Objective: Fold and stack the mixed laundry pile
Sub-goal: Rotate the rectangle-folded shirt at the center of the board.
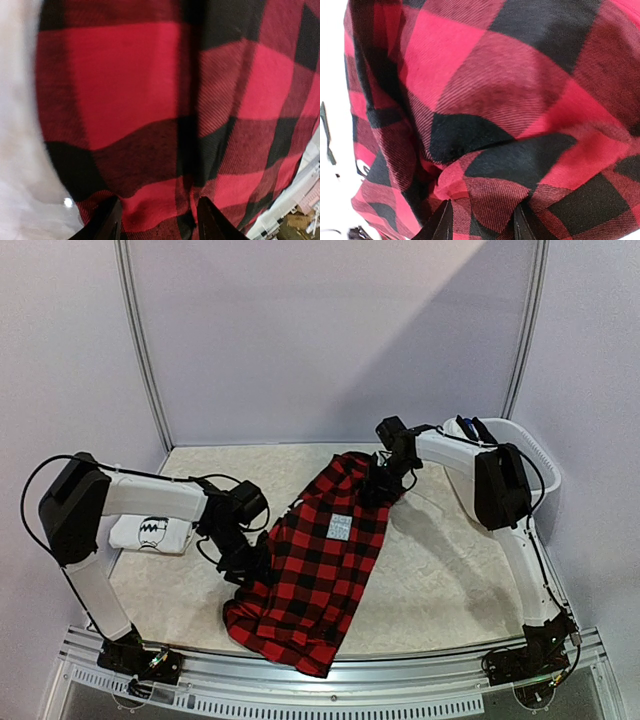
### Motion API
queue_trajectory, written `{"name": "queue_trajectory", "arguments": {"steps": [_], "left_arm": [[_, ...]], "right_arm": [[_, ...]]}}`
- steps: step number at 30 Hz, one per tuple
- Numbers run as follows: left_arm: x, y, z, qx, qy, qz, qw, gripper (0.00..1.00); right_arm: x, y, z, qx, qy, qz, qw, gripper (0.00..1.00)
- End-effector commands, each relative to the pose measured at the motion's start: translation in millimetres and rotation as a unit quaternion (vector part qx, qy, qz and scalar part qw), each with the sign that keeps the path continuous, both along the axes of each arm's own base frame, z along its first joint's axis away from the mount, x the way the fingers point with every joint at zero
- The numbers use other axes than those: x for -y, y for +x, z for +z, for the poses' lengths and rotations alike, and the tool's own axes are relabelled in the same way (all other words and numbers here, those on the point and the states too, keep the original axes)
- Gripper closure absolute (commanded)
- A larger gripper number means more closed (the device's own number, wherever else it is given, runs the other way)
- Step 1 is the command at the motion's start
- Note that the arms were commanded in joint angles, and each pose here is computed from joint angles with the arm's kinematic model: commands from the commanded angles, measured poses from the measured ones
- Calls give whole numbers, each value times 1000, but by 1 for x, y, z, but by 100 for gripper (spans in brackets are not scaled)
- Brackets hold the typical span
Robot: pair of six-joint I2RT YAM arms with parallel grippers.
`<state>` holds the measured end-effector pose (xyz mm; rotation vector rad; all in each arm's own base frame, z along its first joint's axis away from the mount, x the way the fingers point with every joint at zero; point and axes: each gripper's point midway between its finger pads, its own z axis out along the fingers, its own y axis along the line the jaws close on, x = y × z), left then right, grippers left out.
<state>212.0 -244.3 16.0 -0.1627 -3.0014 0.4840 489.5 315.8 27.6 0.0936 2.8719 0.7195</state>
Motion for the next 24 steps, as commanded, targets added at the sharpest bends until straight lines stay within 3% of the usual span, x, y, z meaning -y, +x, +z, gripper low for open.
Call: {"name": "queue_trajectory", "arguments": {"steps": [1,10,24], "left_arm": [[38,-34,-3,-61,-38,-15,997,48],[108,-42,18,-58,-102,-89,989,48],[73,-33,79,27,-48,-128,990,41]], "right_arm": [[-19,15,-4,11,46,11,999,59],[-21,33,14,53,64,50,995,58],[-6,26,100,130,38,92,986,50]]}}
